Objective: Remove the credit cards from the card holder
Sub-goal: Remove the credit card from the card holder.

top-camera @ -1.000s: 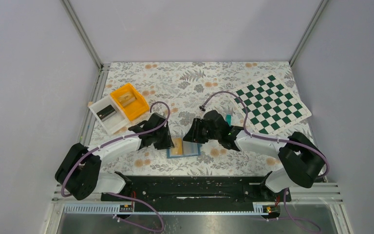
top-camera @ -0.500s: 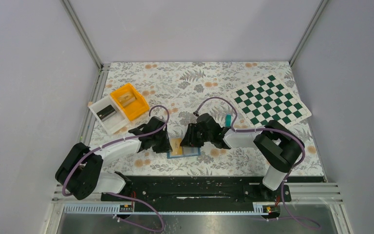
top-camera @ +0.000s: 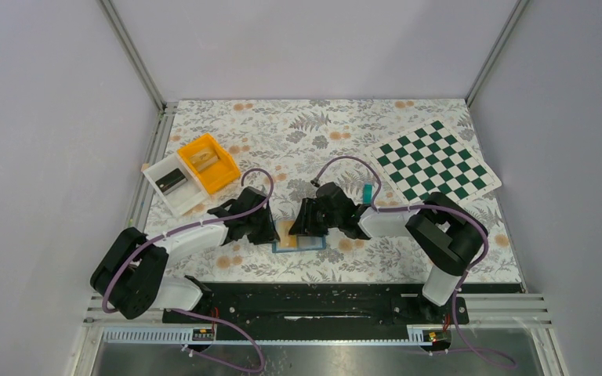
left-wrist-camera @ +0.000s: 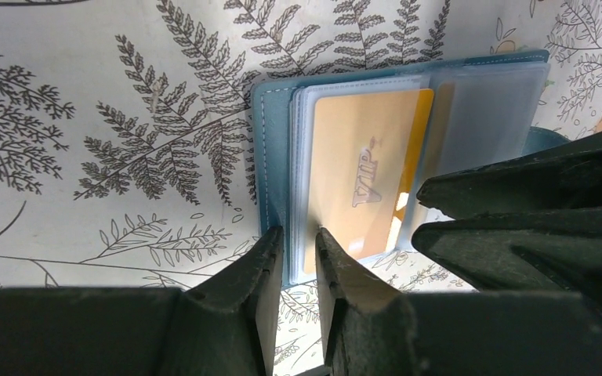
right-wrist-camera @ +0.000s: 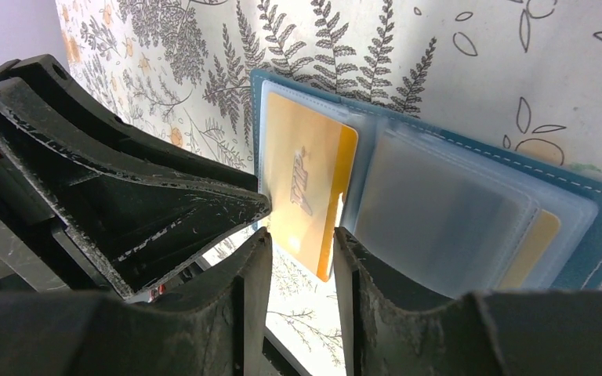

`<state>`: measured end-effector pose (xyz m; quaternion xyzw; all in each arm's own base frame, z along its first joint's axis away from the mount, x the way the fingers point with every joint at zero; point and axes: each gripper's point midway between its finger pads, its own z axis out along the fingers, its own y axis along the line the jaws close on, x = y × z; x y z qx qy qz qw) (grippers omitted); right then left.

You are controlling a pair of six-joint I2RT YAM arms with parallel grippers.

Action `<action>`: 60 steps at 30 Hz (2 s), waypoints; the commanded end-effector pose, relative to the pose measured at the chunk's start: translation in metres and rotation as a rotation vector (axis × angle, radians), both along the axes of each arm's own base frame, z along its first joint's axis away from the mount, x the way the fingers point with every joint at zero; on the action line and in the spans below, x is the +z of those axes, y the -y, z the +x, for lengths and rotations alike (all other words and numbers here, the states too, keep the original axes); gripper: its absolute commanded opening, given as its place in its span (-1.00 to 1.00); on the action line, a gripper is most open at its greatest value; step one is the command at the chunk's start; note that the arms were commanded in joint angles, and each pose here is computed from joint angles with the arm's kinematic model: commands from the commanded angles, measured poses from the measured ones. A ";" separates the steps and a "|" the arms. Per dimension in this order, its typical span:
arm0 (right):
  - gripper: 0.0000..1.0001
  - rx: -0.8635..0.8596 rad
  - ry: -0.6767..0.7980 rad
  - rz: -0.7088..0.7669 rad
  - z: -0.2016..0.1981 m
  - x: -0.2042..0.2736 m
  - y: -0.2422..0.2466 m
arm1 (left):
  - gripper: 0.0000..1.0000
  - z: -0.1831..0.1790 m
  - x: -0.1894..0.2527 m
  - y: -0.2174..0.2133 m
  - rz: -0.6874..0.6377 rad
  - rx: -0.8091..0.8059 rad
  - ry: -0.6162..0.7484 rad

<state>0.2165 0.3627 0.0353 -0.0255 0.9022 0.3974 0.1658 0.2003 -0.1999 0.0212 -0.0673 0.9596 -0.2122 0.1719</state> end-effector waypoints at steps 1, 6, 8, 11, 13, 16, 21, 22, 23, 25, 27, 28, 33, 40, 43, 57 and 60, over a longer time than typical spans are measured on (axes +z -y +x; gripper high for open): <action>-0.17 -0.022 0.020 -0.020 0.009 -0.003 0.002 | -0.56 -0.005 -0.010 0.000 -0.008 -0.008 -0.021; -0.18 -0.016 0.008 -0.025 0.007 -0.009 0.002 | -0.57 -0.006 -0.013 0.003 -0.020 -0.015 -0.034; -0.18 -0.021 0.012 -0.040 0.008 -0.010 0.005 | -0.57 -0.007 -0.014 0.004 -0.022 -0.017 -0.037; -0.18 -0.025 0.038 -0.083 0.011 -0.012 0.012 | -0.57 -0.007 -0.014 0.005 -0.026 -0.023 -0.039; -0.18 -0.036 0.061 -0.114 0.013 -0.012 0.018 | -0.57 -0.007 -0.014 0.006 -0.031 -0.022 -0.038; -0.18 -0.033 0.074 -0.123 0.013 -0.009 0.020 | -0.56 -0.006 -0.013 0.008 -0.036 -0.024 -0.038; -0.17 -0.013 0.058 -0.078 0.010 -0.009 0.012 | -0.57 -0.006 -0.014 0.009 -0.043 -0.027 -0.043; -0.17 -0.007 0.052 -0.060 0.009 -0.008 0.009 | -0.57 -0.007 -0.015 0.010 -0.045 -0.028 -0.047; -0.17 -0.004 0.043 -0.048 0.008 -0.009 0.007 | -0.57 -0.007 -0.016 0.010 -0.046 -0.028 -0.049; -0.17 -0.002 0.028 -0.024 0.006 -0.009 0.003 | -0.57 -0.008 -0.017 0.010 -0.045 -0.029 -0.052; -0.17 -0.001 0.019 0.003 0.005 -0.008 0.001 | -0.57 -0.008 -0.017 0.009 -0.046 -0.028 -0.052; -0.18 0.003 0.013 0.025 0.005 -0.007 -0.001 | -0.58 -0.008 -0.017 0.010 -0.049 -0.028 -0.052; -0.31 0.013 0.022 0.118 0.003 0.004 -0.007 | -0.59 -0.008 -0.017 0.011 -0.060 -0.028 -0.050; -0.37 0.036 0.010 0.245 0.001 0.016 -0.014 | -0.66 -0.009 -0.018 0.016 -0.088 -0.043 -0.052; -0.40 0.036 0.009 0.287 0.002 0.019 -0.014 | -0.69 -0.010 -0.018 0.017 -0.091 -0.048 -0.056; -0.56 0.110 0.019 0.326 -0.005 0.030 -0.015 | -0.93 -0.007 -0.014 0.019 -0.088 -0.064 -0.051; -0.59 0.132 0.021 0.299 -0.008 0.026 -0.013 | -0.94 -0.007 -0.012 0.021 -0.095 -0.070 -0.049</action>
